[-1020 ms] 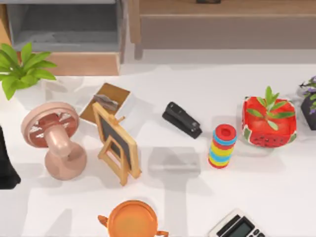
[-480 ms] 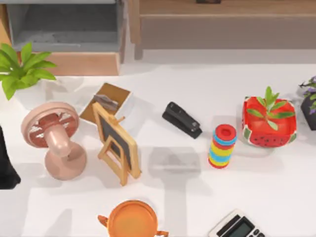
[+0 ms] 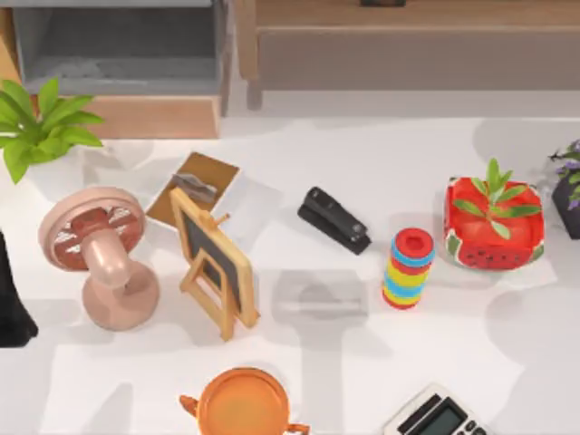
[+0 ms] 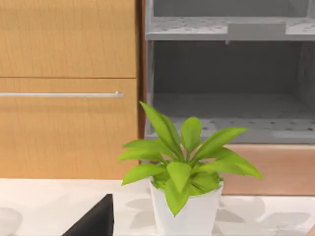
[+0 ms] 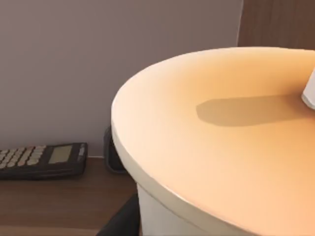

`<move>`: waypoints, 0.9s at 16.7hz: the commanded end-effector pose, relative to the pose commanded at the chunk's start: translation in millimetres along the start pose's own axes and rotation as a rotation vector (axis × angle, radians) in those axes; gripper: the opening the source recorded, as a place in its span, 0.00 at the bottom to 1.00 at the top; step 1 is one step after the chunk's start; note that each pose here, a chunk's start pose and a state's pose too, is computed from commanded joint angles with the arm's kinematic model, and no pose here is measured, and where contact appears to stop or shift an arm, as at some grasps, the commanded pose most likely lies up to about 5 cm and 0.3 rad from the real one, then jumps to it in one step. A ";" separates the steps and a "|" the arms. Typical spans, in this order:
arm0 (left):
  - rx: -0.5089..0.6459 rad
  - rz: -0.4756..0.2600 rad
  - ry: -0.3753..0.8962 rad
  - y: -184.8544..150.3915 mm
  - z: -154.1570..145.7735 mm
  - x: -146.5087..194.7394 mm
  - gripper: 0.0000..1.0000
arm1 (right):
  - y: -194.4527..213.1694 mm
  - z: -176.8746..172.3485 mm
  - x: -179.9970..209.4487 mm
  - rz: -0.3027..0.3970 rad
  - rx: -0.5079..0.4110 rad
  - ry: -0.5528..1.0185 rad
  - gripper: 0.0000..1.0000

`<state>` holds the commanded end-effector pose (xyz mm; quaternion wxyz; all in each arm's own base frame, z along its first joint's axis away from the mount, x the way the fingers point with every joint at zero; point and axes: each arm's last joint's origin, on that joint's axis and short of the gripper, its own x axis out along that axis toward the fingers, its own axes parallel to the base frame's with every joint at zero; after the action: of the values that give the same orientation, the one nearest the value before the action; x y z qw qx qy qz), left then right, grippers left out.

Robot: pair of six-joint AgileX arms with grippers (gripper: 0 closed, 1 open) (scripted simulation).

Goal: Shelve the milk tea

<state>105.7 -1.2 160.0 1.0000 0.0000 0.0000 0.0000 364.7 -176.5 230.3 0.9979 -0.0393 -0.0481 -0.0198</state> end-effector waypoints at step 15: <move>0.000 0.000 0.000 0.0 0.0 0.0 1.00 | 71.7 68.5 57.5 0.031 0.069 0.172 0.00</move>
<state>105.7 -1.2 160.0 1.0000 0.0000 0.0000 0.0000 418.5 -101.7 298.4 0.9993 -0.0038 0.0378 -0.0062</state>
